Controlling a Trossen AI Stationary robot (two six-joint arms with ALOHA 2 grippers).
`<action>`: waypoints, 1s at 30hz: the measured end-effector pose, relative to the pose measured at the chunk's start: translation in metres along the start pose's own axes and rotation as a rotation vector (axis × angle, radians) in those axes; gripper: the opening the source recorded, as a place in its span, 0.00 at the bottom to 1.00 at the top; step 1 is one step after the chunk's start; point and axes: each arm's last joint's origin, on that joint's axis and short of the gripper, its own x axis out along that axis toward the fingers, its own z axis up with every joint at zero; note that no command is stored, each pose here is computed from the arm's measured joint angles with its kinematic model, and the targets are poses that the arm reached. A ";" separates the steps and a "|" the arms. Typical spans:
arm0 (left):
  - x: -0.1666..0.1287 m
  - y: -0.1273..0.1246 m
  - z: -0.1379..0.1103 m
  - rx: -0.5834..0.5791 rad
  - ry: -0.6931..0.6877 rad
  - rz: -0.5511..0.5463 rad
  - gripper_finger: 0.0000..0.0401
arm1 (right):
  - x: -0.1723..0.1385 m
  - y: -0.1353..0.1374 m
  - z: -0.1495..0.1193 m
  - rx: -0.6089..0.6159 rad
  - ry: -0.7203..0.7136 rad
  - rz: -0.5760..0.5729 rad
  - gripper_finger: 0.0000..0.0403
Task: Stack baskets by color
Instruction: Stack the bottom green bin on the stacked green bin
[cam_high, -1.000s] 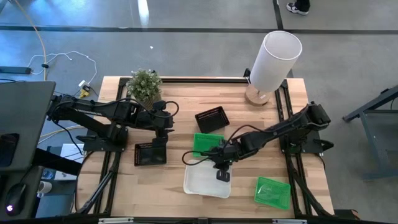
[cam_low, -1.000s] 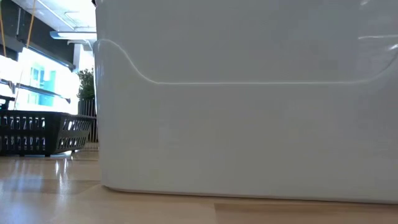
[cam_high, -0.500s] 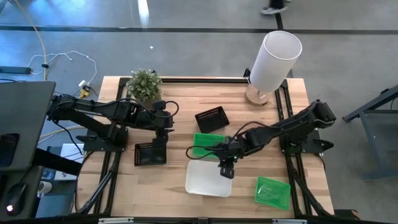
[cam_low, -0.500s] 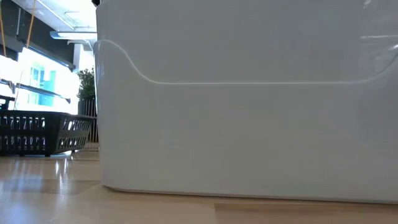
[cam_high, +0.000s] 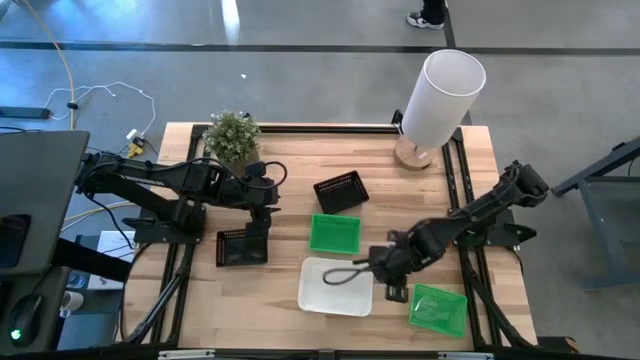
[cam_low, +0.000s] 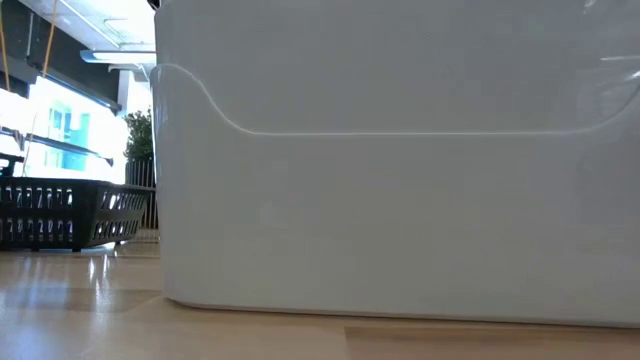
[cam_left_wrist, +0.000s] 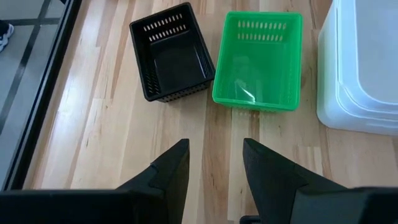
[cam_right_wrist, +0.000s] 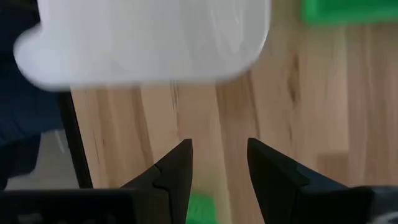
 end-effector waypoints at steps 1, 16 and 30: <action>0.000 0.000 0.000 -0.001 -0.003 0.000 0.34 | 0.000 0.003 -0.004 -0.004 0.013 -0.004 0.35; 0.000 0.000 0.003 -0.032 -0.026 -0.003 0.34 | 0.004 0.040 -0.064 0.056 0.149 -0.166 0.35; 0.000 0.000 0.003 -0.059 -0.026 -0.003 0.34 | 0.001 0.054 -0.093 0.153 0.106 -0.258 0.35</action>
